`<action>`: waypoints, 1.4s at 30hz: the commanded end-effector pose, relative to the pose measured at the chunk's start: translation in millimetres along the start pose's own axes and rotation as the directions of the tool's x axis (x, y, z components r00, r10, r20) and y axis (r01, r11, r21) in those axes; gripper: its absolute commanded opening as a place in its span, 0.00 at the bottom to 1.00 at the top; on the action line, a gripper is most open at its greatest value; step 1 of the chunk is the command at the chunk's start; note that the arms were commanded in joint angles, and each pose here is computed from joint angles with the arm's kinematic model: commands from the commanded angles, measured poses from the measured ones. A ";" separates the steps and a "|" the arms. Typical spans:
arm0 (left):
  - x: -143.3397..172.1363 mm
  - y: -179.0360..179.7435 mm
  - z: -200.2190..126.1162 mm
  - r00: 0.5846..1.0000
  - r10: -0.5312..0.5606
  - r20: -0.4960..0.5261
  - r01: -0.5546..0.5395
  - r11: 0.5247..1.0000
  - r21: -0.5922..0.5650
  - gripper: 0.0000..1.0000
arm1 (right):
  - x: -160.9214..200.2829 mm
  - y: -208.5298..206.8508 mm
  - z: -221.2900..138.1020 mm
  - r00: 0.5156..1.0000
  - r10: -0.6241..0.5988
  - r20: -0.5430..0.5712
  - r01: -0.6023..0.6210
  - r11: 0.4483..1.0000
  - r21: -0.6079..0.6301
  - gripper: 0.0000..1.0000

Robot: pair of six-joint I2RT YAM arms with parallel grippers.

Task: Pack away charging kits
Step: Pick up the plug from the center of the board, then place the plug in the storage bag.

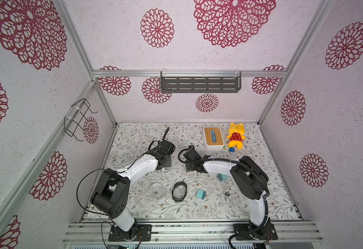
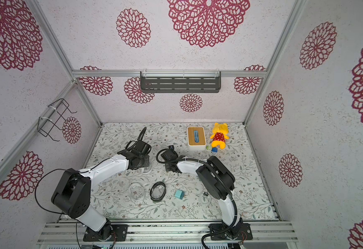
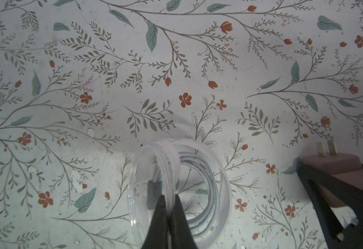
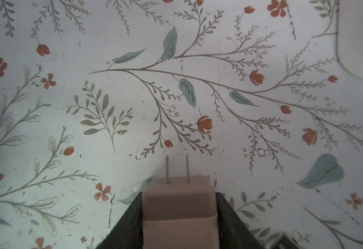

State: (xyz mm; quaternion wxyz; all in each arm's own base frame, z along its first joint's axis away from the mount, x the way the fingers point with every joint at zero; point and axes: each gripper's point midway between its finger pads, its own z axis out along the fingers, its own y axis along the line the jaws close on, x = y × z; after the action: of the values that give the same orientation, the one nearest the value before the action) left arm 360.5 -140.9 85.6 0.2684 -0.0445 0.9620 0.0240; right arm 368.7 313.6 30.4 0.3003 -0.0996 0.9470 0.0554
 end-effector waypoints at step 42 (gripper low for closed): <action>-4.5 -36.2 -20.3 0.995 -0.101 0.004 0.091 0.909 0.406 0.00 | -37.0 117.3 -90.2 0.979 0.171 0.112 -0.096 0.867 -0.488 0.01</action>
State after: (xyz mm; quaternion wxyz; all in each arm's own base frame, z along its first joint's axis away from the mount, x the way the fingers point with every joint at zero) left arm 352.7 -173.1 89.1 0.2581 -0.0427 0.9501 -0.1698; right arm 317.4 408.3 115.9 0.3170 -0.1001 0.8934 0.3023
